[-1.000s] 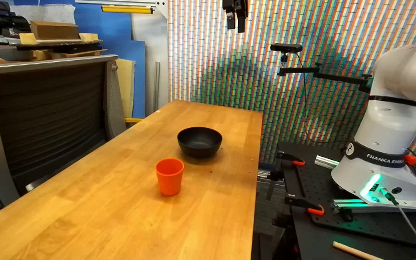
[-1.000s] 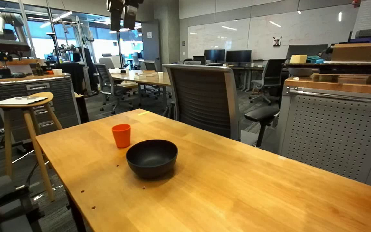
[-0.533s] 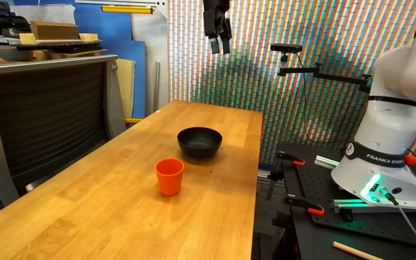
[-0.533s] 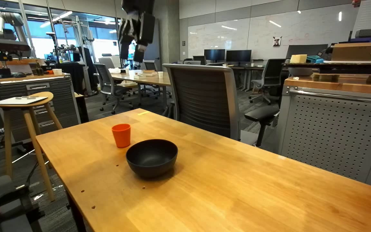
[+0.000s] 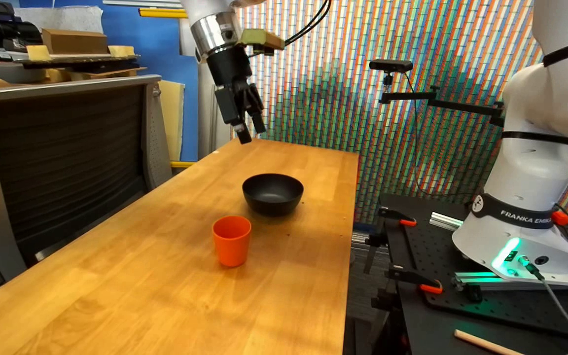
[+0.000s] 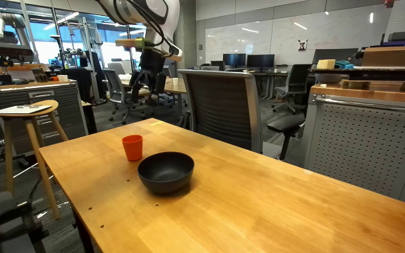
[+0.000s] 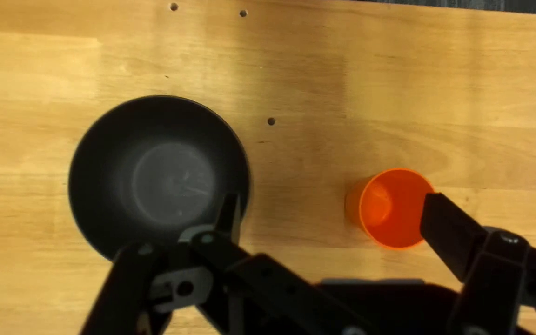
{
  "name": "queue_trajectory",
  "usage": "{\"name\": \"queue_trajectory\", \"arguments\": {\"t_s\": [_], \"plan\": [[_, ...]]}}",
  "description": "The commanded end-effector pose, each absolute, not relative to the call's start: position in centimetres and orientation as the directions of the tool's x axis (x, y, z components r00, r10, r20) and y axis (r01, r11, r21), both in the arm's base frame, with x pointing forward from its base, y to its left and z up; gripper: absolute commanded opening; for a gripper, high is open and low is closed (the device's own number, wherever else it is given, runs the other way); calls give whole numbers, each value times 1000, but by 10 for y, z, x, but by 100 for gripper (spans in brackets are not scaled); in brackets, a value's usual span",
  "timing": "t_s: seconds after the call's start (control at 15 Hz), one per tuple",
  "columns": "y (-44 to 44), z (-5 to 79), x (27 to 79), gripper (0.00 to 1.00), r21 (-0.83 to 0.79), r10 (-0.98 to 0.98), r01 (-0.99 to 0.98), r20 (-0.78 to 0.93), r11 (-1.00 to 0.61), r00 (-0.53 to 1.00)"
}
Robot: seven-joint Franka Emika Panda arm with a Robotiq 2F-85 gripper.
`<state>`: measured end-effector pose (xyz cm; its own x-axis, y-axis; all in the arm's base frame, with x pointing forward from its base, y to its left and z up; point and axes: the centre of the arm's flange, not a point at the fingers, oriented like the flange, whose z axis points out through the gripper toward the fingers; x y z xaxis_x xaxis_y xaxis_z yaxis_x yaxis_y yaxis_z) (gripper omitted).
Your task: Put the orange cup inside the black bowl
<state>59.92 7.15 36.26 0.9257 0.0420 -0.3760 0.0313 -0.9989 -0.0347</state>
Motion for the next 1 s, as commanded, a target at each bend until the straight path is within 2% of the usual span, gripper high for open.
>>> {"name": "queue_trajectory", "arguments": {"t_s": [0.0,0.53,0.93], "plan": [[95,335,635,100,-58,58,37,-420,-998,905],[124,258,642,100,-156,104,29,-500,-987,860],[128,220,634,100,-138,92,19,-543,-990,835]]}}
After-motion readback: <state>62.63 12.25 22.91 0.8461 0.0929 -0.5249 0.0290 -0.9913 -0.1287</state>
